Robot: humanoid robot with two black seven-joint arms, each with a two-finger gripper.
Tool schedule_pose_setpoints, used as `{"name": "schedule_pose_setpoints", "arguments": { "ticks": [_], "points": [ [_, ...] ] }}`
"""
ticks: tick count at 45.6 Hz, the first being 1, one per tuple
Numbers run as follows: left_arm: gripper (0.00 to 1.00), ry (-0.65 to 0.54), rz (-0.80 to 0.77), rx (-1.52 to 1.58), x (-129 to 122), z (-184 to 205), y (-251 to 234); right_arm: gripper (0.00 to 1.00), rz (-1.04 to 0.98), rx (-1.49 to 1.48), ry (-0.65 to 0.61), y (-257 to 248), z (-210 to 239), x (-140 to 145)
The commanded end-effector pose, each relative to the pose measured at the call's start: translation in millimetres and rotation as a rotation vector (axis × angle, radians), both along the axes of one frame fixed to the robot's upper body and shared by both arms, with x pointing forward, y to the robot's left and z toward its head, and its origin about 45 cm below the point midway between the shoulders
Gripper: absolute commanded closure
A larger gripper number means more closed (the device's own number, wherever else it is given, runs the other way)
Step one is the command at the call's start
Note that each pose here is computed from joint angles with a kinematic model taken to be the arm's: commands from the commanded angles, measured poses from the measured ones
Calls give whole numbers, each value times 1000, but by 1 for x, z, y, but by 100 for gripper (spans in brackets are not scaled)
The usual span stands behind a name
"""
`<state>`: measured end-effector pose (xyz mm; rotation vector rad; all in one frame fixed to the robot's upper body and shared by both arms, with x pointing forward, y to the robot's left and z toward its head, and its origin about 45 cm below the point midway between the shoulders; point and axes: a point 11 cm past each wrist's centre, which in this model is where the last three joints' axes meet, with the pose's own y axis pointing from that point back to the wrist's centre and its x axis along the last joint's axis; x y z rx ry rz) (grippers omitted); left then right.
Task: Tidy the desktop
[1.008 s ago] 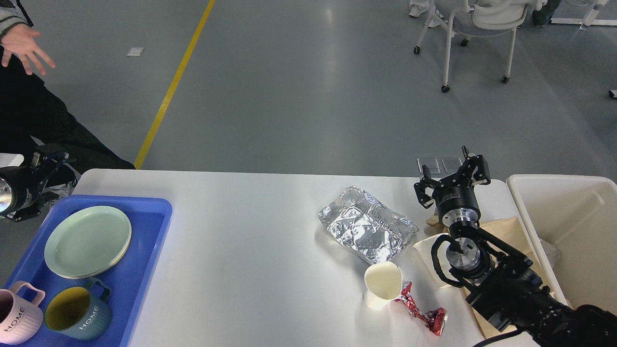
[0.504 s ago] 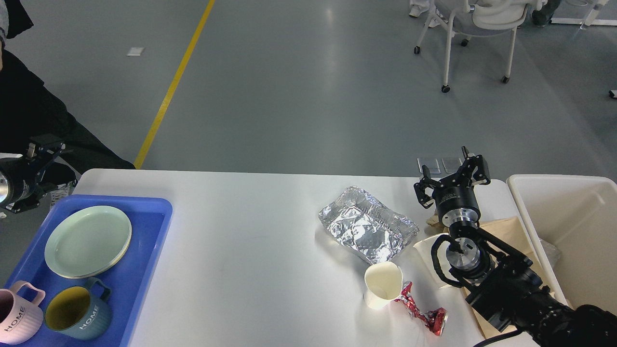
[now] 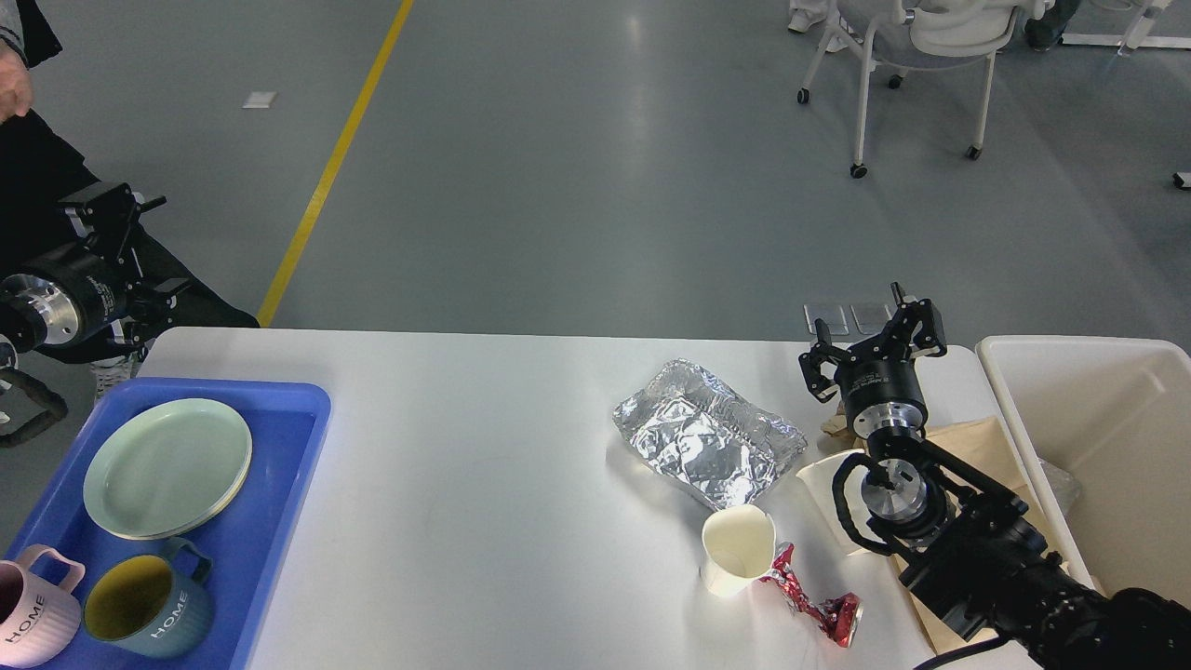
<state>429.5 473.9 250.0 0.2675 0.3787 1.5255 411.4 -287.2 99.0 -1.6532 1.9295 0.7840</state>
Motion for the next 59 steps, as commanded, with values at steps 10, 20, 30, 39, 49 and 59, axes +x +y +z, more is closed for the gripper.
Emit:
{"name": "schedule_pose_setpoints", "arguments": {
  "ticks": [10, 20, 30, 39, 49, 59],
  "points": [
    [4, -81, 67, -173, 20, -11, -21, 0, -1, 1, 1, 0, 0, 0],
    [4, -245, 222, -515, 38, -6, -34, 0, -2, 0, 2, 0, -1, 0],
    [4, -299, 251, -663, 45, -5, -51, 0, -2, 0, 2, 0, -1, 0],
    [4, -285, 277, -671, 40, -16, -46, 0, -1, 1, 1, 0, 0, 0],
    [4, -312, 304, -711, 39, -14, -43, 0, -2, 2, 1, 0, -1, 0],
    [4, -280, 272, -770, 45, -31, -82, 0, 0, 1, 0, 0, 0, 0]
  ]
}}
